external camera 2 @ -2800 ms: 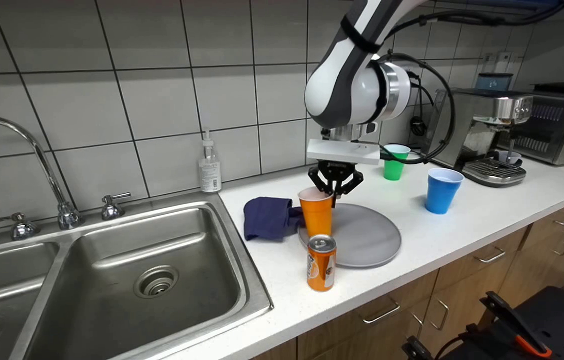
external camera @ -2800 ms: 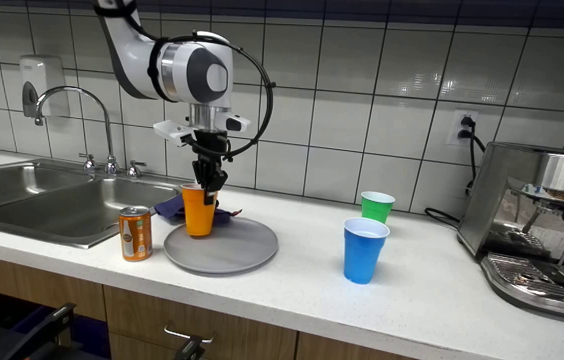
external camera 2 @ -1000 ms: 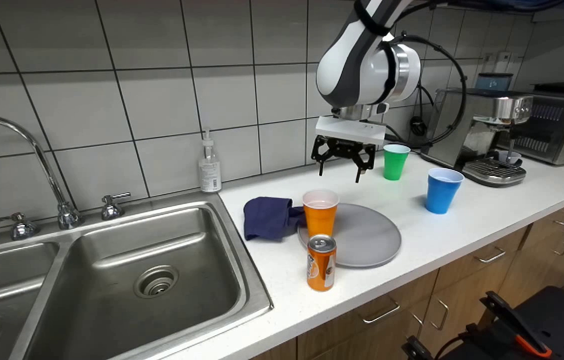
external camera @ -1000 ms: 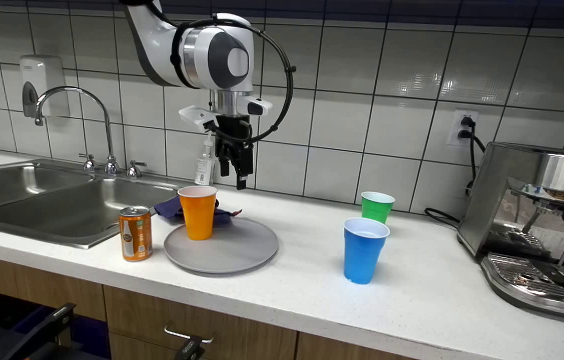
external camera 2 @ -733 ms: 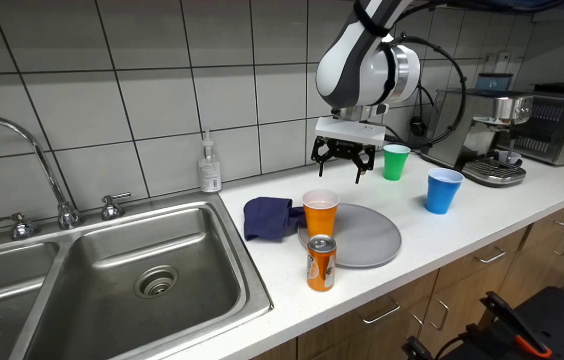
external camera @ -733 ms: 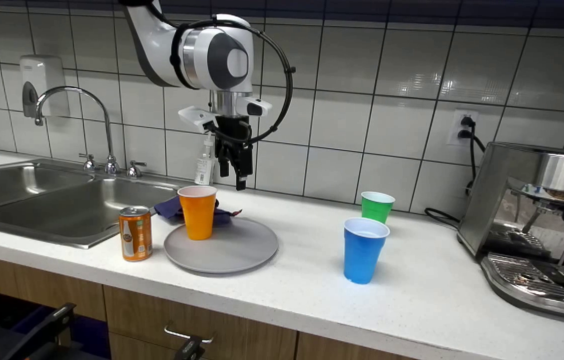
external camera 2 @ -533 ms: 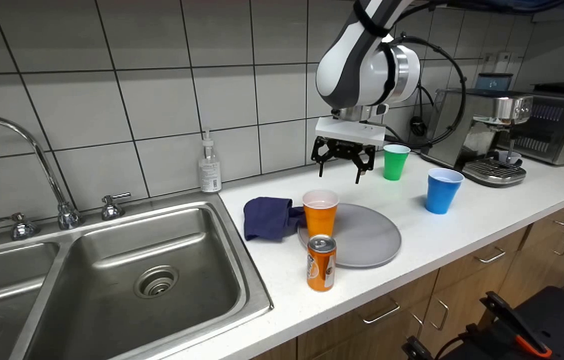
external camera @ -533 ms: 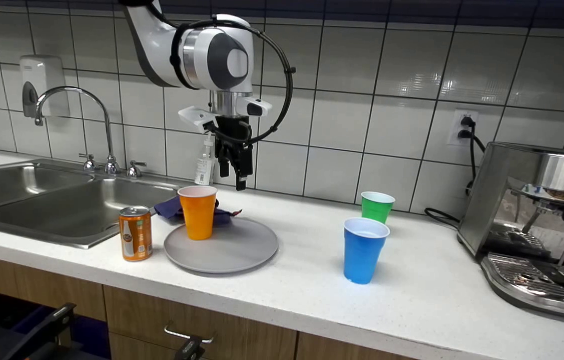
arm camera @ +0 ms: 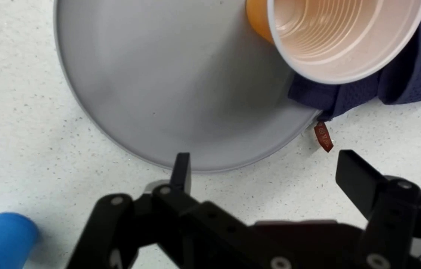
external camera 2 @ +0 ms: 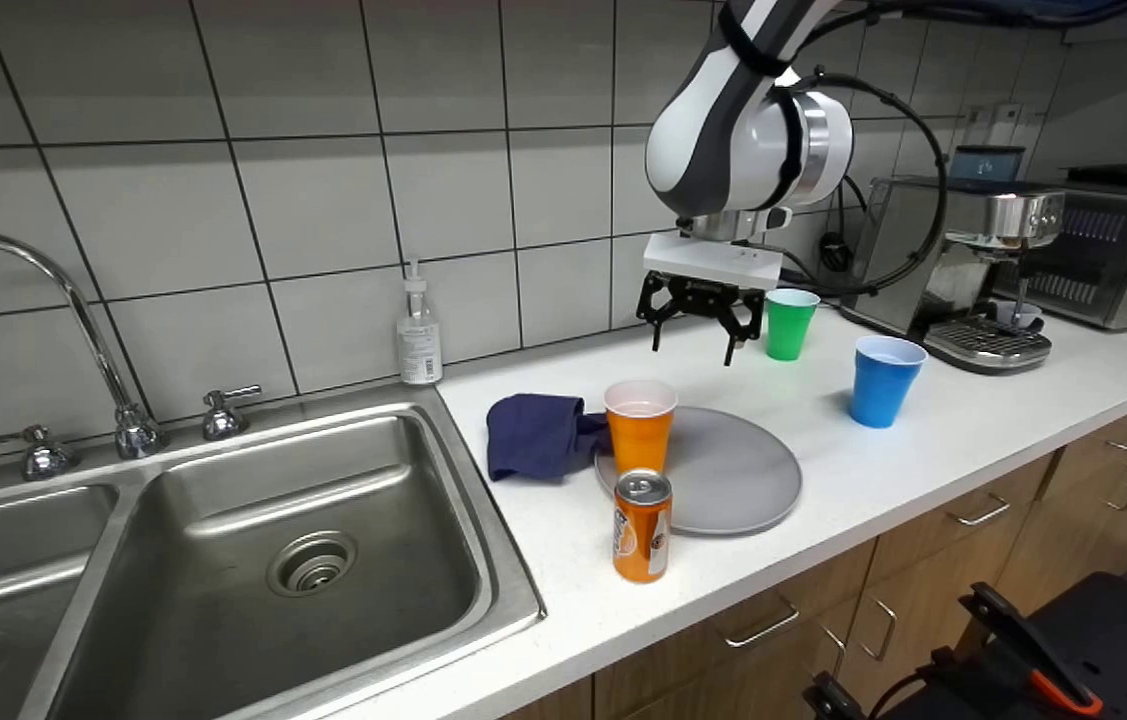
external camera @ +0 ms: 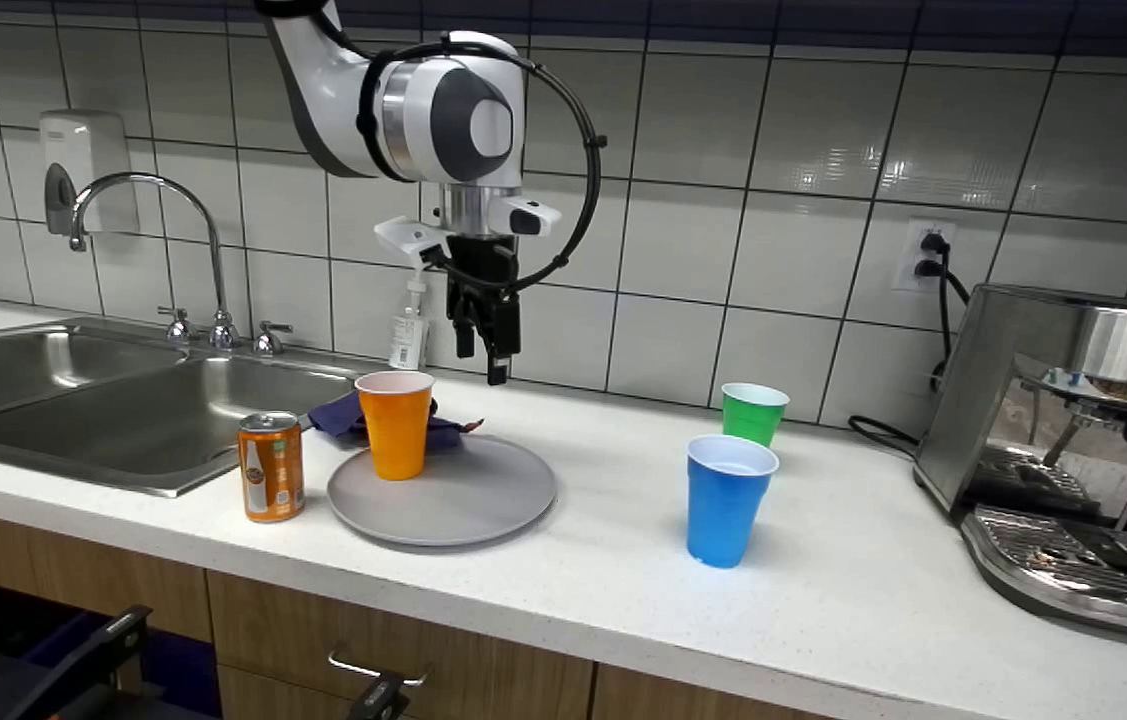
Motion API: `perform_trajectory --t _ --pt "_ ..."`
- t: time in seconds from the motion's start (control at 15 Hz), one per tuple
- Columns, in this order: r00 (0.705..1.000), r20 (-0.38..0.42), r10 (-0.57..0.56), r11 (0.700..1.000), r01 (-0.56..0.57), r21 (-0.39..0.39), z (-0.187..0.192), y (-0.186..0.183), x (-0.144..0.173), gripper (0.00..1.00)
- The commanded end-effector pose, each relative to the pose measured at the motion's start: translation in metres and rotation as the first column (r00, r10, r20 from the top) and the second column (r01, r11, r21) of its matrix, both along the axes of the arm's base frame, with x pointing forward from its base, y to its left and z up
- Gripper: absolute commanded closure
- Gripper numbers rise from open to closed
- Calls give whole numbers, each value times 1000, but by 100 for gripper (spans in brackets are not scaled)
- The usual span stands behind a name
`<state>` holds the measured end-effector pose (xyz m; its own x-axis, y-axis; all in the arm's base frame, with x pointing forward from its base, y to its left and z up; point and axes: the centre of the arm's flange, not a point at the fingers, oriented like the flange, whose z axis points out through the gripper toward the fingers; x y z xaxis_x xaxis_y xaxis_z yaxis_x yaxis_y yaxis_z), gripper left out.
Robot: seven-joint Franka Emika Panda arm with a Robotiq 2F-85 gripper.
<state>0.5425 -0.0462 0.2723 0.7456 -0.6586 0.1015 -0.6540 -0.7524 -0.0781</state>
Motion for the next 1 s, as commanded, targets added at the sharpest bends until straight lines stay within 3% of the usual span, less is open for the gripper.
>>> perform_trajectory --t 0.0,0.33,0.93 --pt "1000 -3 -6 1000 6 10 11 -19 0 0" --pt "1000 -11 25 1000 -25 14 14 -50 1 0" --pt "981 -40 188 982 -187 38 27 -129 7 0"
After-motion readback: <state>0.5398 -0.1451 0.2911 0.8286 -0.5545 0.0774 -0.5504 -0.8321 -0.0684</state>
